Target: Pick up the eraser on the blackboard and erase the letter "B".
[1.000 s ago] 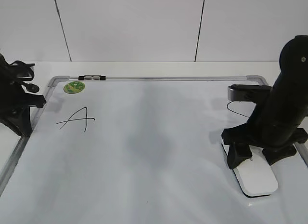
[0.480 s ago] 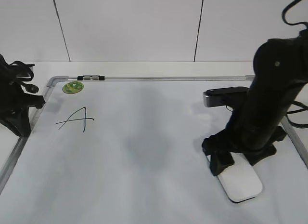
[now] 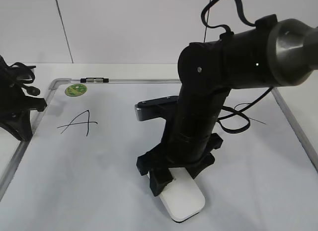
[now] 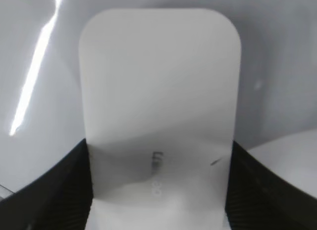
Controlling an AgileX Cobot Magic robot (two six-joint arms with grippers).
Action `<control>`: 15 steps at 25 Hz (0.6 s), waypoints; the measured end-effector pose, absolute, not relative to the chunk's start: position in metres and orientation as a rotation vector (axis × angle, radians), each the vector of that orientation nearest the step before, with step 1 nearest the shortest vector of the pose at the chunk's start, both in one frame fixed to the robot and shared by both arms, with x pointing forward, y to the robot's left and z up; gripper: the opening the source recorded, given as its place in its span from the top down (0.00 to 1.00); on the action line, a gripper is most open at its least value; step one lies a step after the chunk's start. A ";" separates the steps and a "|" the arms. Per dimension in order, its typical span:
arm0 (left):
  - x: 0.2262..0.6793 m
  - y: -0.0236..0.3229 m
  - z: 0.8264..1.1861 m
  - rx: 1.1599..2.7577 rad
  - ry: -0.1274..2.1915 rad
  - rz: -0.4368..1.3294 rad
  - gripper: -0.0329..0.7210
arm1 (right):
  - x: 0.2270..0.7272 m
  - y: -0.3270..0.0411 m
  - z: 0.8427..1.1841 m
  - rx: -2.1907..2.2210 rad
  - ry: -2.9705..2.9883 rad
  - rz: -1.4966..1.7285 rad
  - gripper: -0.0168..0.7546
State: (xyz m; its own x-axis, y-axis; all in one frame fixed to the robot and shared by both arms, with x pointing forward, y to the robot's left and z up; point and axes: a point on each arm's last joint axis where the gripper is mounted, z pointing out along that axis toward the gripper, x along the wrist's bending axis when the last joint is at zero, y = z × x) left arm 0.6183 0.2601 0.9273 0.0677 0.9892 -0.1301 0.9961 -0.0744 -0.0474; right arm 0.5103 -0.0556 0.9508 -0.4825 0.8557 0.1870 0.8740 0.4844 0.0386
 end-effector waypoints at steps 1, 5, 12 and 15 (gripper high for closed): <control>0.618 0.260 0.927 2.255 2.100 -0.197 0.89 | 0.511 -0.052 0.952 -1.510 -2.576 -0.203 0.29; 0.618 0.260 0.927 2.253 2.100 -0.200 0.89 | 0.512 -0.051 0.956 -1.509 -2.568 -0.214 0.29; 0.618 0.260 0.927 2.254 2.101 -0.202 0.89 | 0.514 -0.064 0.982 -1.558 -2.547 -0.291 0.29; 0.618 0.260 0.927 2.254 2.101 -0.202 0.89 | 0.522 -0.079 0.993 -1.628 -2.513 -0.329 0.29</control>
